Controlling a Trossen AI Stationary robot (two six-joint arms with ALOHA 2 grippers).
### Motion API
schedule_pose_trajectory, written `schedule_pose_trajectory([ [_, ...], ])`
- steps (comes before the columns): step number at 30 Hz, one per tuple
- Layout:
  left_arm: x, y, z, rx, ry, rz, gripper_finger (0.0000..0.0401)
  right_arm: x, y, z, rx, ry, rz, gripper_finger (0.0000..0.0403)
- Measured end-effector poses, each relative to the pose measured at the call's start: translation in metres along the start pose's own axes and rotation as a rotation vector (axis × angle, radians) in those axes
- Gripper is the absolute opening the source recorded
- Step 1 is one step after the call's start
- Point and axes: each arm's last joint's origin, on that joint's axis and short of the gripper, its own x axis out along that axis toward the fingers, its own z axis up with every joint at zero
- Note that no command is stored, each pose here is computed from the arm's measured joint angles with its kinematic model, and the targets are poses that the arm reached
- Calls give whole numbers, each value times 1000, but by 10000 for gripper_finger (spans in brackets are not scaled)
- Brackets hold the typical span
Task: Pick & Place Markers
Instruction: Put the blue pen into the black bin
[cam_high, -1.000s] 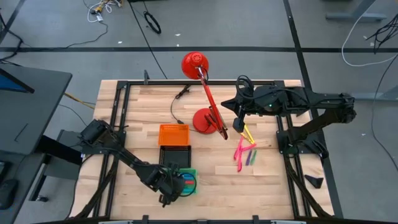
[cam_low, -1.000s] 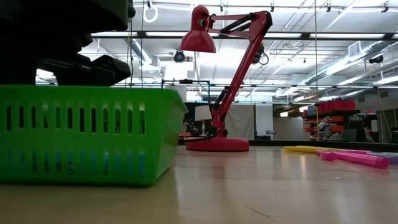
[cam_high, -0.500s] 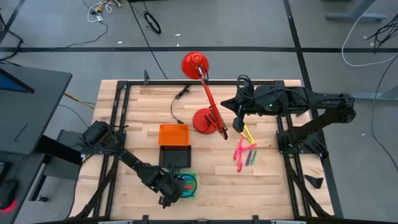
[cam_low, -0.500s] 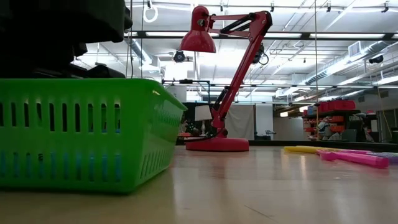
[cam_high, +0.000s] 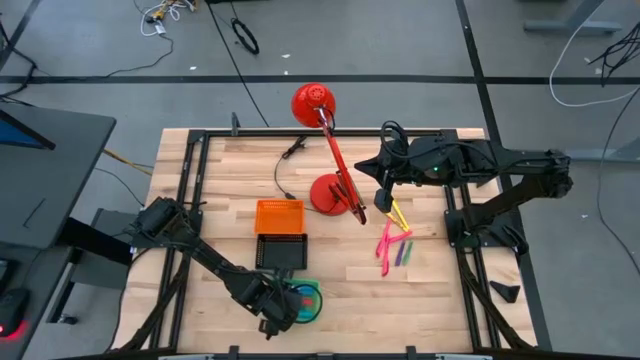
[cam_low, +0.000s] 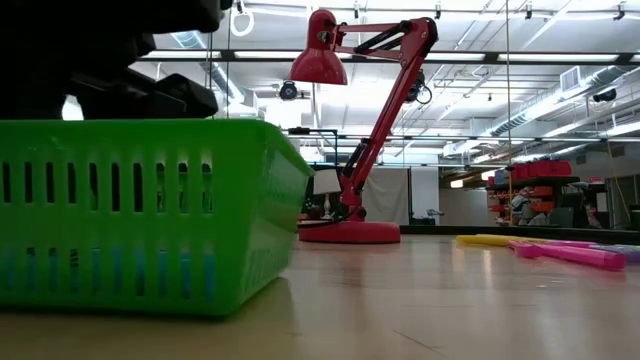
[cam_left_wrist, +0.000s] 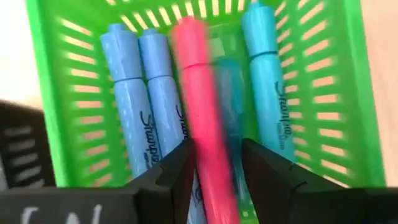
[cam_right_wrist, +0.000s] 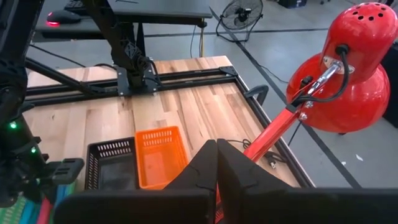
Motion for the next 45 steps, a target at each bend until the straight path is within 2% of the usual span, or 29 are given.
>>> schedule_pose_trajectory([
  [11,-2,-1,0,0,18,-37,111,0,0,1,1,-7,1,8],
  [22,-14,-2,12,13,0,-44,110,0,0,1,-9,-6,1,8],
  [25,-15,-4,11,46,16,-84,110,0,0,1,-9,-6,1,8],
  [28,-13,-6,10,74,33,-127,110,0,0,1,-9,-6,1,8],
  [38,-6,-5,11,67,20,-109,110,0,0,0,6,-4,1,8],
  [45,4,-5,10,59,53,-138,110,0,0,0,7,-3,1,8],
])
